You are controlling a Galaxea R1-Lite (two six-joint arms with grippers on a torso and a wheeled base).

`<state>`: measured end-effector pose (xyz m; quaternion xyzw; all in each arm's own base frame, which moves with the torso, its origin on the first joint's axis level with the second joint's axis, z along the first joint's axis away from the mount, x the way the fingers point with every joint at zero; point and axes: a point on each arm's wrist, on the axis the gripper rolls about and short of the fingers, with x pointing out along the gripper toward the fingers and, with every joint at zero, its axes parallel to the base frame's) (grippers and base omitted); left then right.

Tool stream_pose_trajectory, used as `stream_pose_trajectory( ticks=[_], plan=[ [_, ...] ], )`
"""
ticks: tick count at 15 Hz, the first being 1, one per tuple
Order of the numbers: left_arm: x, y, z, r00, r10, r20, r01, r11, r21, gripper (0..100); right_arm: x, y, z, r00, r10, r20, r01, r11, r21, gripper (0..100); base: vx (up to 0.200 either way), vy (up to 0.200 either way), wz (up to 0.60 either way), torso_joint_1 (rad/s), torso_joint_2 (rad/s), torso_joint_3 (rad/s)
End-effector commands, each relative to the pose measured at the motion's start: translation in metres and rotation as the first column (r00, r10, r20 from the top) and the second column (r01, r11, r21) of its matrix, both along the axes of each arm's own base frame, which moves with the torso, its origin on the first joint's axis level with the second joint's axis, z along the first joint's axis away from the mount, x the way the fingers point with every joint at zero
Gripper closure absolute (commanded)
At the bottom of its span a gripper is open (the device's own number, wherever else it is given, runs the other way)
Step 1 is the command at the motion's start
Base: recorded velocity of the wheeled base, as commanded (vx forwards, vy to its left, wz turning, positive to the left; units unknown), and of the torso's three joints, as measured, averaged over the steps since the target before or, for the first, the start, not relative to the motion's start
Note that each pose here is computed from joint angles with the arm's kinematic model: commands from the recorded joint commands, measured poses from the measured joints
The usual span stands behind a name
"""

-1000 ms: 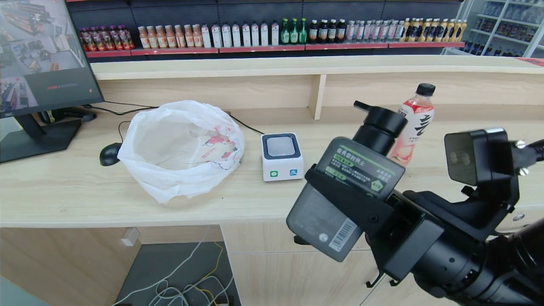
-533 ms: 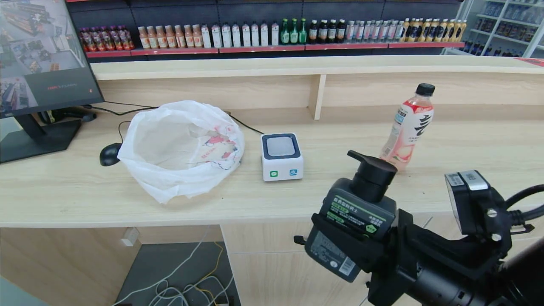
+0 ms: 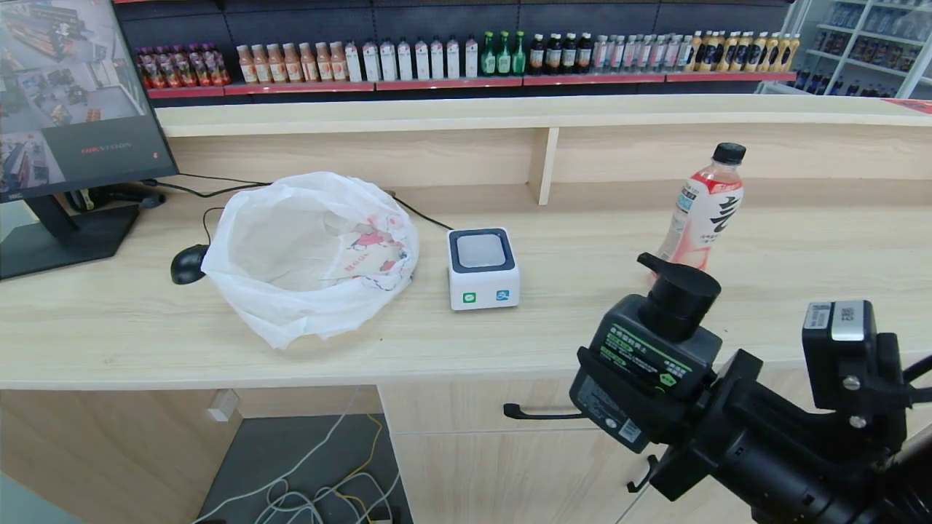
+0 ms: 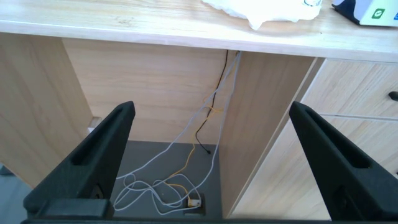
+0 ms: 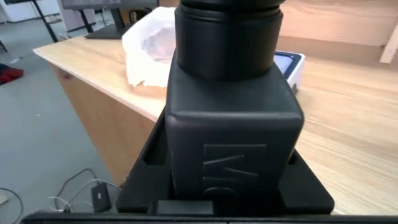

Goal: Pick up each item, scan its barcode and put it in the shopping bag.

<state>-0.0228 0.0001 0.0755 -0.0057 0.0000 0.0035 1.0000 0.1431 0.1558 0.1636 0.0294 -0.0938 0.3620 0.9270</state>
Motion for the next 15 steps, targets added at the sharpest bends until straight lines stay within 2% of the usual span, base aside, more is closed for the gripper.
stream_pose_trajectory(
  ticks=[1,3,5,6,9,15],
  plan=[
    [0.000,0.000,0.000,1.000,0.001,0.000,-0.001,1.000,-0.001,0,-0.003,-0.016,-0.005,0.999,-0.047,-0.004,0.047,0.998,-0.030,100,0.000,0.000,0.00,0.000,0.00,0.000],
    [0.000,0.000,0.000,1.000,0.001,0.000,-0.001,1.000,-0.001,0,0.011,-0.022,-0.001,0.992,-0.122,0.014,0.122,0.992,-0.021,100,0.000,0.000,0.00,0.000,0.00,0.000],
    [0.000,0.000,0.000,1.000,0.001,0.000,-0.001,1.000,-0.002,0,0.045,-0.035,0.011,0.963,-0.264,0.060,0.263,0.965,0.010,100,0.000,0.000,0.00,0.000,0.00,0.000],
    [0.000,0.000,0.000,1.000,0.001,0.000,-0.001,1.000,-0.002,0,0.054,-0.034,0.014,0.957,-0.282,0.072,0.281,0.959,0.022,100,0.000,0.000,0.00,0.000,0.00,0.000],
    [0.000,0.000,0.000,1.000,0.001,0.000,-0.001,1.000,-0.001,0,0.068,-0.027,0.014,0.955,-0.285,0.081,0.284,0.959,0.022,100,0.000,0.000,0.00,0.000,0.00,0.000],
    [0.000,0.000,0.000,1.000,0.001,0.000,-0.001,1.000,-0.004,0,0.079,-0.019,0.018,0.956,-0.278,0.089,0.275,0.960,0.044,100,0.000,0.200,0.00,0.002,0.00,0.002]
  ],
)
